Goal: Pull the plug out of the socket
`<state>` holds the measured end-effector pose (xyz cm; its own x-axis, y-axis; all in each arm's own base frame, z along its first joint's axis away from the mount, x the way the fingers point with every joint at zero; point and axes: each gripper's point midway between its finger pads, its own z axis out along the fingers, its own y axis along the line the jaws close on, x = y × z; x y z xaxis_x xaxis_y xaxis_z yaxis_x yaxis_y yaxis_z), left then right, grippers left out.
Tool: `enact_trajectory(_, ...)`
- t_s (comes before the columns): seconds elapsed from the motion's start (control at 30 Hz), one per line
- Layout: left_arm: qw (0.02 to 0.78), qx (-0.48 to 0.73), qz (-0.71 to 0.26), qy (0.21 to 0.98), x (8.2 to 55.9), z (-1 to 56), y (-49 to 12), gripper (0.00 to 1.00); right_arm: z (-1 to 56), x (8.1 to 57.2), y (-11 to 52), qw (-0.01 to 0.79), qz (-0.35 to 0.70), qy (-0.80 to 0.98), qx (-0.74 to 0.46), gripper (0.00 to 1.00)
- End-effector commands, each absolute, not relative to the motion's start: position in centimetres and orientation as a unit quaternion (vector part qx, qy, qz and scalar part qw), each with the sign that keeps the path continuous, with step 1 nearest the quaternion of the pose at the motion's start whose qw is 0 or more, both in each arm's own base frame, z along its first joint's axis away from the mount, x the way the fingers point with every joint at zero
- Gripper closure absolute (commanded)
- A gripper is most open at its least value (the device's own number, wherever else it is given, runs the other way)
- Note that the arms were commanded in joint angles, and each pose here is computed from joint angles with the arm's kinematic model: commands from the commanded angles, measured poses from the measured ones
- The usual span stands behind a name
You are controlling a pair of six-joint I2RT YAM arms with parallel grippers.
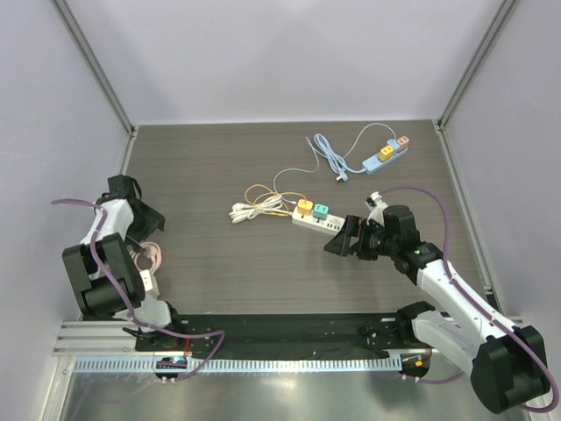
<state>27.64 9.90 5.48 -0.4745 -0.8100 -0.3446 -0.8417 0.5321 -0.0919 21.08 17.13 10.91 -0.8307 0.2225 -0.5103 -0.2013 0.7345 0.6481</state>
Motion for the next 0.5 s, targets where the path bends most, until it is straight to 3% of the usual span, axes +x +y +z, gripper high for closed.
enact_trajectory(0.0, 0.136, -0.476, 0.029, 0.869, 27.3, 3.3, 9.2, 0.24, 13.1, 21.9, 17.9, 0.315, 0.386, 0.867, -0.018, 0.0)
enact_trajectory(0.3, 0.098, -0.487, 0.038, 0.867, 26.9, 0.3, 9.0, 0.34, 13.3, 21.8, 18.1, 0.314, 0.391, 0.865, -0.02, 0.0)
enact_trajectory(0.47, 0.104, -0.484, 0.01, 0.869, 28.1, -0.1, 8.5, 0.55, 13.3, 22.0, 18.0, 0.316, 0.388, 0.865, -0.015, 0.0)
